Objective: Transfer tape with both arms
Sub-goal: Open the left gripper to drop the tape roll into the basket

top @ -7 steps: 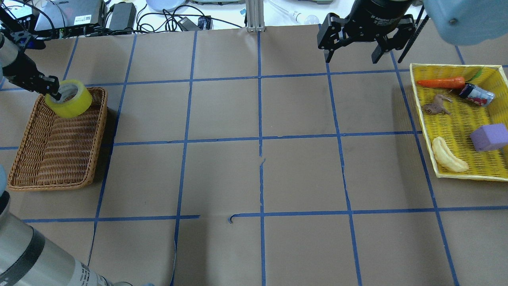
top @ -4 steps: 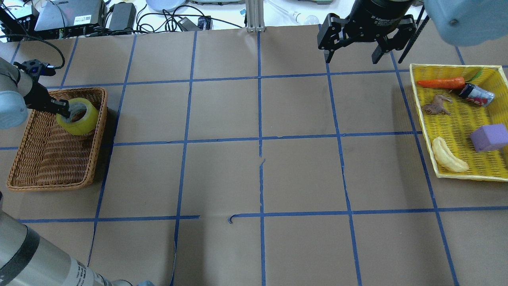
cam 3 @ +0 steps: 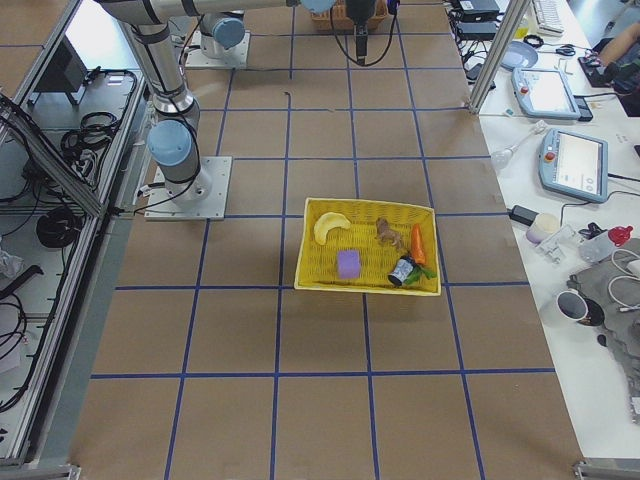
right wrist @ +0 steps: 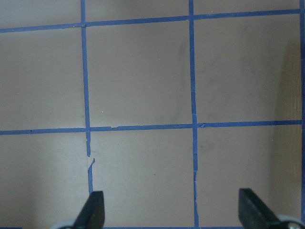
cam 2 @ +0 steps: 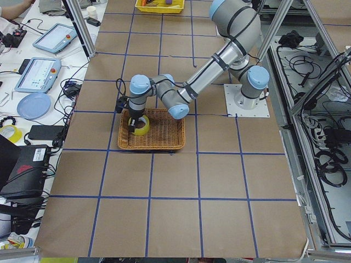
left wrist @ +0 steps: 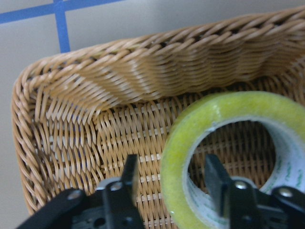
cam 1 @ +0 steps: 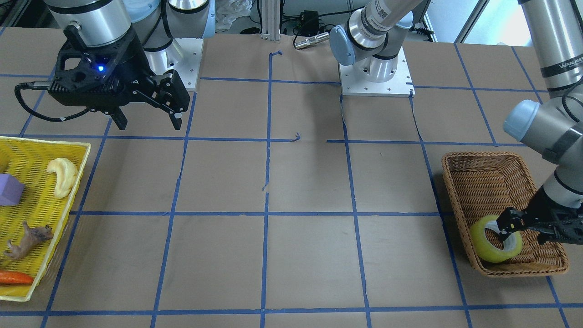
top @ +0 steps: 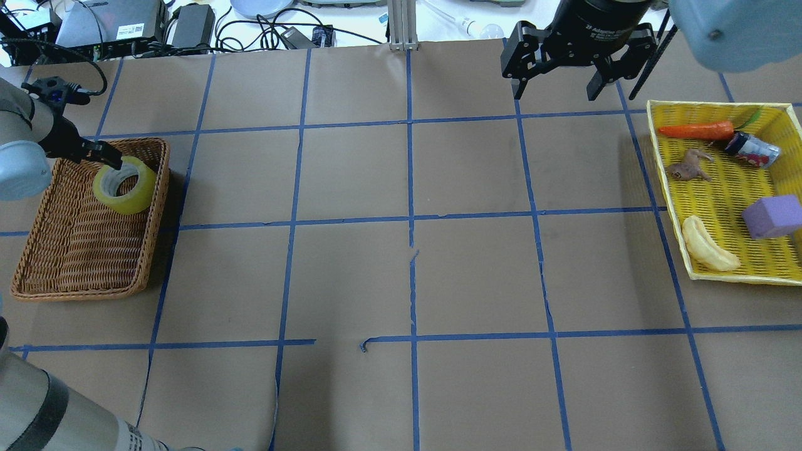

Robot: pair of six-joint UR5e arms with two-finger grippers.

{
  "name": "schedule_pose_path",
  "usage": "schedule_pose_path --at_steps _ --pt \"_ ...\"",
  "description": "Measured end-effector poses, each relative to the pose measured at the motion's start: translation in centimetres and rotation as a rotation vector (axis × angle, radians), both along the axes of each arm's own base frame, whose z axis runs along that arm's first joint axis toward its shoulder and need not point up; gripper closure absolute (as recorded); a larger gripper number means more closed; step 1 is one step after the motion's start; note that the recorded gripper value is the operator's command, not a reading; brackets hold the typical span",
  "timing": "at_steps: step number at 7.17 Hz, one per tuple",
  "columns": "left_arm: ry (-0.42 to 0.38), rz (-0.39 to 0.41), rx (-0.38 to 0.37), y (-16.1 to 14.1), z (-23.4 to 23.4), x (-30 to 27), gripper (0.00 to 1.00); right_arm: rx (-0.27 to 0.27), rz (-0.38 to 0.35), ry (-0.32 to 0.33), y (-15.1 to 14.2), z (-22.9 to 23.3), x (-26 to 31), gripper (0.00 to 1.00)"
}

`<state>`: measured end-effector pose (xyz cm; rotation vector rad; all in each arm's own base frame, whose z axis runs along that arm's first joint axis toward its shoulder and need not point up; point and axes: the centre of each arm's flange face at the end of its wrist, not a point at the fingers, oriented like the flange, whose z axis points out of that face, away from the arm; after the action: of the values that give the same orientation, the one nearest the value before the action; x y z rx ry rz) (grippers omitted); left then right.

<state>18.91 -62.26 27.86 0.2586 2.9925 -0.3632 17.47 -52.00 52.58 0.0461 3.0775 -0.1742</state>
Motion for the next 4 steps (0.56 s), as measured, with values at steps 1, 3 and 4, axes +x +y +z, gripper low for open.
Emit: schedule_pose_path --at_steps 1,3,4 --pt "0.015 0.001 -0.014 -0.7 4.2 -5.0 0.0 0.0 0.0 0.0 0.0 0.0 0.0 0.0" --pt "0.09 0.051 0.067 -0.3 13.4 -14.5 0.0 0.0 0.0 -0.003 0.0 0.0 0.0 0.0" --pt "0.117 0.07 0.131 0.9 17.5 -18.3 0.0 0.0 -0.001 -0.004 0.0 0.0 0.0 0.0"
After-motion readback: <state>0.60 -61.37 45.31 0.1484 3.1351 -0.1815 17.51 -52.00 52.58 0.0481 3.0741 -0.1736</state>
